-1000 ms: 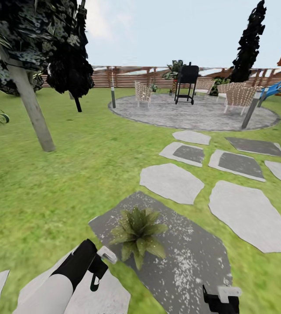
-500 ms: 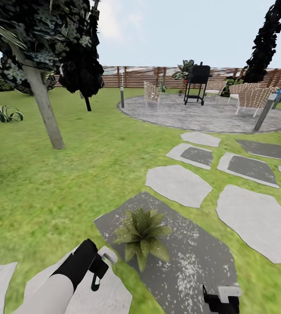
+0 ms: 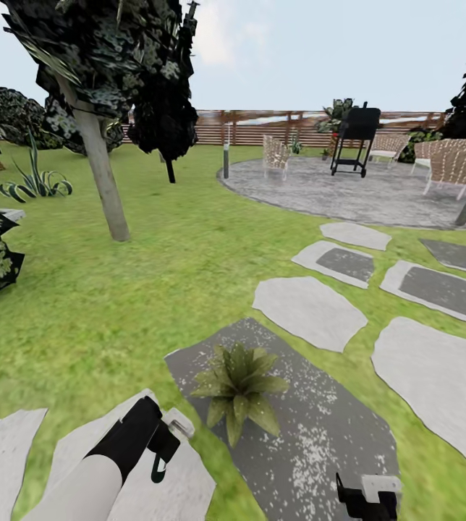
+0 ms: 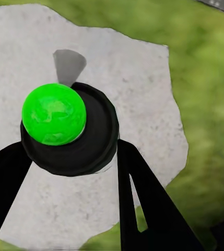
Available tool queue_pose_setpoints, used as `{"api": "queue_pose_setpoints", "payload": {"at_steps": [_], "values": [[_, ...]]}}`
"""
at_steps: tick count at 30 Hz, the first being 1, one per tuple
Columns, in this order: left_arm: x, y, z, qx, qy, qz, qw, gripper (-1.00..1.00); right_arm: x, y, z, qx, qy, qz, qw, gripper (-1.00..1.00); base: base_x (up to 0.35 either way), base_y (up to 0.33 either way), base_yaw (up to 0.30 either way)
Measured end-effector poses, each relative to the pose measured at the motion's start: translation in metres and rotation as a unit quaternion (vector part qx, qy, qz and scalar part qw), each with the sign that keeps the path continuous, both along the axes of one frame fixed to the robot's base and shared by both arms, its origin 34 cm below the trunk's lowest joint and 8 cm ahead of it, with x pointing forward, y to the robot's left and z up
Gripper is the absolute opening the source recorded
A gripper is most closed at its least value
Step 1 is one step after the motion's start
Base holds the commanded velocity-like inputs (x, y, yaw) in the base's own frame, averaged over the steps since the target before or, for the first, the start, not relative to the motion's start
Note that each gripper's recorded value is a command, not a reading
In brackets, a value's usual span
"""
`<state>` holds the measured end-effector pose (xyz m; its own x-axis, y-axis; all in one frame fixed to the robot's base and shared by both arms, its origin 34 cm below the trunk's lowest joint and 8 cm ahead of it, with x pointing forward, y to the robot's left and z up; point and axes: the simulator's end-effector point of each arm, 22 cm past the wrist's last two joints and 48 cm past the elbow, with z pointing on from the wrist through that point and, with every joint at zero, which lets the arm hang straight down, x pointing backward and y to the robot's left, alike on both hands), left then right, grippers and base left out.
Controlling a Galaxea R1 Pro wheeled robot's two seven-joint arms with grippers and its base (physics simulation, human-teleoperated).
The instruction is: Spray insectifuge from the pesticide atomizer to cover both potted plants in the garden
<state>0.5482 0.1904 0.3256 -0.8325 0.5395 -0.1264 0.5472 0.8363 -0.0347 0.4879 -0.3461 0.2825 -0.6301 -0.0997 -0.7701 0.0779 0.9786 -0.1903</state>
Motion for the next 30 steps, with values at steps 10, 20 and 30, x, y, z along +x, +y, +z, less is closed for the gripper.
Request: {"api": "queue_pose_setpoints", "payload": {"at_steps": [10,20,30], "values": [[0.0006,-0.001,0.0004,-0.002,-0.001,0.001,1.0,-1.0,0.0,-0.0004,0.0001,0.0,0.0,-0.001,1.0,1.0,0.032,-0.099,0.143],[0.0007,-0.0006,0.0004,-0.001,-0.001,0.0,1.0,-1.0,0.0,-0.0003,0.0001,0.0,0.0,0.0,1.0,1.0,0.051,-0.258,0.012],[0.0004,-0.0016,0.0005,-0.002,-0.001,0.001,1.0,-1.0,0.0,0.0001,0.0,0.0,0.0,0.0,1.0,1.0,-0.035,-0.039,0.222]]}}
